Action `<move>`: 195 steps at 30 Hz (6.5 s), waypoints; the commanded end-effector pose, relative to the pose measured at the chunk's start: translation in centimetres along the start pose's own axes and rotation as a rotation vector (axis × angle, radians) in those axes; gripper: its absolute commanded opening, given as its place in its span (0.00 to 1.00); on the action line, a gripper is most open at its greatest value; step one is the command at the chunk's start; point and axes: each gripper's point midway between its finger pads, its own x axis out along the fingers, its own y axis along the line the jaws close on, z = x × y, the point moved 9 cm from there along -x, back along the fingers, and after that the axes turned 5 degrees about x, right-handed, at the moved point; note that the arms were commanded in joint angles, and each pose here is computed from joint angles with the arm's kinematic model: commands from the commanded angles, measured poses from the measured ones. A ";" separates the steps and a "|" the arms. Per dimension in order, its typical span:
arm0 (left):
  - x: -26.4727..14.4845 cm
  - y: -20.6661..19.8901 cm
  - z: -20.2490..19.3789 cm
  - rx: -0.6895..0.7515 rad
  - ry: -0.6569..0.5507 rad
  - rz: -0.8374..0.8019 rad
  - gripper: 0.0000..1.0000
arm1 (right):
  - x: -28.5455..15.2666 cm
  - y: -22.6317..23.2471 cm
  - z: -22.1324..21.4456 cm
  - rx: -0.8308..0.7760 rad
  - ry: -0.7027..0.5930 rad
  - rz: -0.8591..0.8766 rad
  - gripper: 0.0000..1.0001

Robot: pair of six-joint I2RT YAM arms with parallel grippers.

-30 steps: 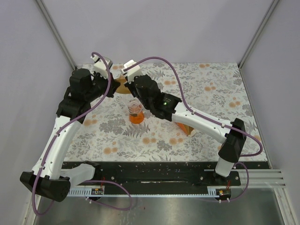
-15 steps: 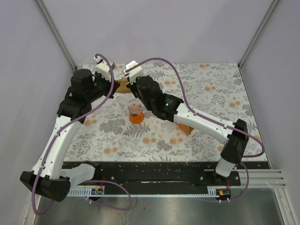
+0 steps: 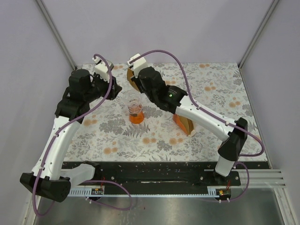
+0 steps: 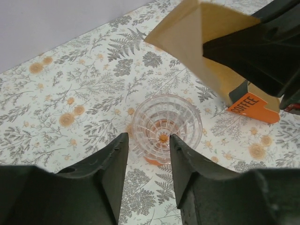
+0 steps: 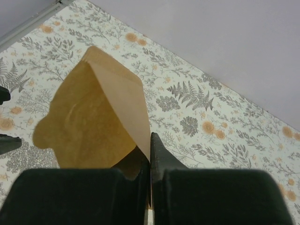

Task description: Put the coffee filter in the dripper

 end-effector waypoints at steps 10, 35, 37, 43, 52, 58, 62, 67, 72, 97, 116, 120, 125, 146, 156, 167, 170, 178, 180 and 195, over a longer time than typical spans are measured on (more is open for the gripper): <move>-4.6 -0.2 4.6 -0.058 -0.124 0.000 0.62 | 0.2 0.3 0.7 0.035 0.263 0.094 0.00; 0.2 -0.2 0.0 -0.463 -0.030 -0.094 0.82 | 1.3 2.1 -2.1 0.077 0.560 0.246 0.00; 0.4 -0.2 0.1 -0.464 -0.037 -0.095 0.82 | 1.7 2.4 -2.5 0.076 0.570 0.251 0.00; 2.0 0.5 -0.8 -0.482 0.008 -0.083 0.74 | 2.4 2.8 -2.9 0.080 0.568 0.263 0.00; 4.1 1.7 -1.7 -0.467 0.071 -0.049 0.52 | 2.8 2.9 -2.8 0.074 0.550 0.267 0.00; 4.5 2.2 -2.0 -0.427 0.090 -0.024 0.33 | 3.0 2.7 -2.7 0.053 0.530 0.254 0.00; 4.1 2.4 -2.1 -0.381 0.083 -0.002 0.18 | 3.1 1.9 -2.3 0.045 0.506 0.214 0.16; 3.7 2.0 -2.0 -0.378 0.083 -0.033 0.07 | 2.8 1.4 -1.0 0.047 0.444 0.208 0.38; 3.6 1.8 -2.1 -0.377 0.083 -0.038 0.05 | 2.6 1.2 0.1 0.050 0.391 0.219 0.57; 4.2 2.0 -2.1 -0.386 0.088 -0.052 0.03 | 3.3 4.0 -1.9 0.112 0.282 0.505 0.00; 3.8 2.7 -2.0 -0.352 0.100 -0.009 0.56 | 6.9 3.9 -7.2 0.045 0.546 0.255 0.00; 2.4 3.0 -0.9 -0.322 0.057 0.017 0.71 | 7.1 4.4 -7.9 0.047 0.574 0.296 0.00; 0.8 3.5 -0.3 -0.320 0.017 0.052 0.79 | 7.8 4.9 -9.1 0.038 0.613 0.306 0.00; 3.7 3.6 -7.2 -0.554 0.132 -0.028 0.67 | 8.9 5.3 -10.9 0.006 0.654 0.285 0.00; 4.7 3.5 -7.0 -0.539 0.123 -0.057 0.56 | 8.3 4.9 -9.1 0.005 0.607 0.284 0.00; 4.8 3.2 -7.1 -0.508 0.127 -0.060 0.42 | 7.0 4.1 -5.6 0.000 0.494 0.305 0.14; 4.7 3.3 -6.9 -0.491 0.121 -0.048 0.42 | 6.7 3.8 -5.0 -0.003 0.474 0.302 0.17; 4.9 3.3 -7.1 -0.493 0.132 -0.056 0.41 | 5.9 3.3 -3.5 -0.006 0.428 0.302 0.27; 4.8 3.2 -7.0 -0.490 0.128 -0.058 0.41 | 5.7 3.1 -3.2 -0.009 0.419 0.291 0.27; 4.6 3.4 -6.3 -0.471 0.117 -0.045 0.41 | 4.2 3.1 -1.0 0.028 0.358 0.367 0.38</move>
